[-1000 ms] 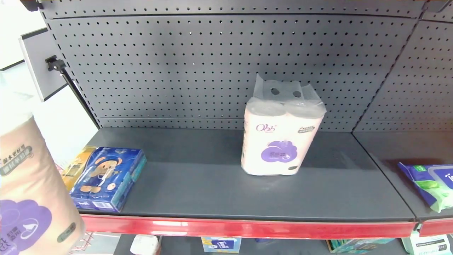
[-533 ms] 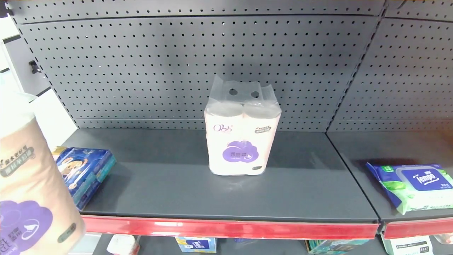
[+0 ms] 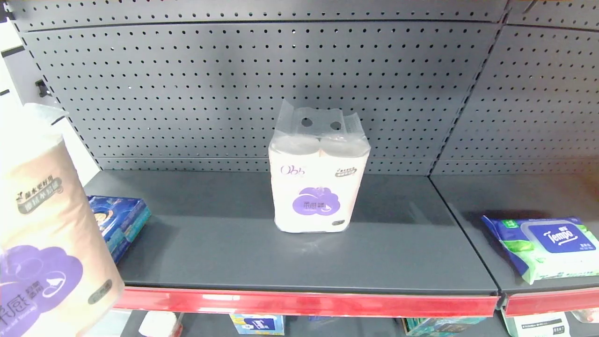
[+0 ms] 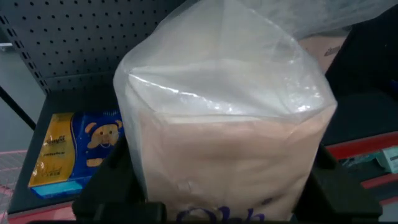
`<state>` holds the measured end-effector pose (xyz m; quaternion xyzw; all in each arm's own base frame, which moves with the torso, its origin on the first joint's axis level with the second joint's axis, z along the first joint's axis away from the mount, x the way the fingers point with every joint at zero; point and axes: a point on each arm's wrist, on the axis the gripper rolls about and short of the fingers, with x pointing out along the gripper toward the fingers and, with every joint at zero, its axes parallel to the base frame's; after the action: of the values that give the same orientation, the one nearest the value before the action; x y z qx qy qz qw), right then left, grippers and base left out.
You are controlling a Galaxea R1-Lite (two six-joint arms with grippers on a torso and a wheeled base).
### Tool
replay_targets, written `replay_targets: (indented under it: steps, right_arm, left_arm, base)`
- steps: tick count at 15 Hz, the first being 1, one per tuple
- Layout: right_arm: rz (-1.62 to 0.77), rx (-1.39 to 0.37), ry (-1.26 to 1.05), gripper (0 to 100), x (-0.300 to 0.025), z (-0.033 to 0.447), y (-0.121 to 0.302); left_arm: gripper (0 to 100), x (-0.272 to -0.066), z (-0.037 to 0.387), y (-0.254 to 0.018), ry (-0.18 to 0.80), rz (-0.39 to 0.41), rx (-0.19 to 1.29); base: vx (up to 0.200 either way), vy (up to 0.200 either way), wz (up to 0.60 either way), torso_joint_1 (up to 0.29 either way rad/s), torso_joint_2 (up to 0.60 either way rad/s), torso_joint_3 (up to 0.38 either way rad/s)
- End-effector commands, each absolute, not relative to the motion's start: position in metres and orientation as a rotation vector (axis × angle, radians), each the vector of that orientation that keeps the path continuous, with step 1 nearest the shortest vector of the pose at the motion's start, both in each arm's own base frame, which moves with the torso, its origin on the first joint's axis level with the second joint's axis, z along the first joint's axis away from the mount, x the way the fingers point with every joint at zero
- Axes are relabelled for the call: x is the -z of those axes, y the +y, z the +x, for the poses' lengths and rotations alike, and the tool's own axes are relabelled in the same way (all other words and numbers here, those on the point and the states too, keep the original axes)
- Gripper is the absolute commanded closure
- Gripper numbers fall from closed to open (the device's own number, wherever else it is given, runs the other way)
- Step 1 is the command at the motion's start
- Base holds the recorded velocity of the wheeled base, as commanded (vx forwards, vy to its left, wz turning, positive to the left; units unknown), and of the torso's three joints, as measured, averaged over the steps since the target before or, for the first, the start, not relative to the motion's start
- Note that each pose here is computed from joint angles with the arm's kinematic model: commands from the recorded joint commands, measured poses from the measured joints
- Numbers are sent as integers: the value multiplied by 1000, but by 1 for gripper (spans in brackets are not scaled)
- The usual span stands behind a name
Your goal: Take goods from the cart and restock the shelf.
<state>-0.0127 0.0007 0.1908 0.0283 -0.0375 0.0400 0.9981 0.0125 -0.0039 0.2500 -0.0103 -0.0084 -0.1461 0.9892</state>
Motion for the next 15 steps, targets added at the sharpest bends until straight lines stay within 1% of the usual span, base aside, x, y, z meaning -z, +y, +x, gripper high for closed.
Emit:
replay_targets:
  steps: [1,2,3,4,5,6,8,11,15]
  right_arm:
    - [63,-396,109,0,-294,150,30]
    - [51,-529,128,0,-286,167,36]
    - [4,-651,184,0,-269,188,43]
    - [-27,-695,204,0,-262,196,45]
    - [-71,-813,238,0,-247,216,49]
    - [-72,-883,258,0,-239,227,52]
    - [-109,-965,275,0,-228,244,64]
    - [-95,-1081,296,0,-218,263,79]
    - [-112,-1176,280,0,-210,290,91]
  left_arm:
    - [100,-252,29,-9,17,-18,305]
    - [100,-253,31,-10,11,-19,322]
    - [100,-253,35,-11,18,-16,327]
    - [100,-253,36,-11,20,-16,327]
    - [100,-254,38,-12,27,-15,322]
    - [100,-253,42,-13,41,-14,316]
    - [100,-253,45,-14,55,-12,322]
    - [100,-253,47,-14,58,-12,325]
    - [100,-258,49,-15,52,-13,326]
  base:
    - [0,0,0,0,0,0]
    - [0,0,0,0,0,0]
    - [0,0,0,0,0,0]
    - [0,0,0,0,0,0]
    - [0,0,0,0,0,0]
    - [0,0,0,0,0,0]
    - [0,0,0,0,0,0]
    - [0,0,0,0,0,0]
    - [0,0,0,0,0,0]
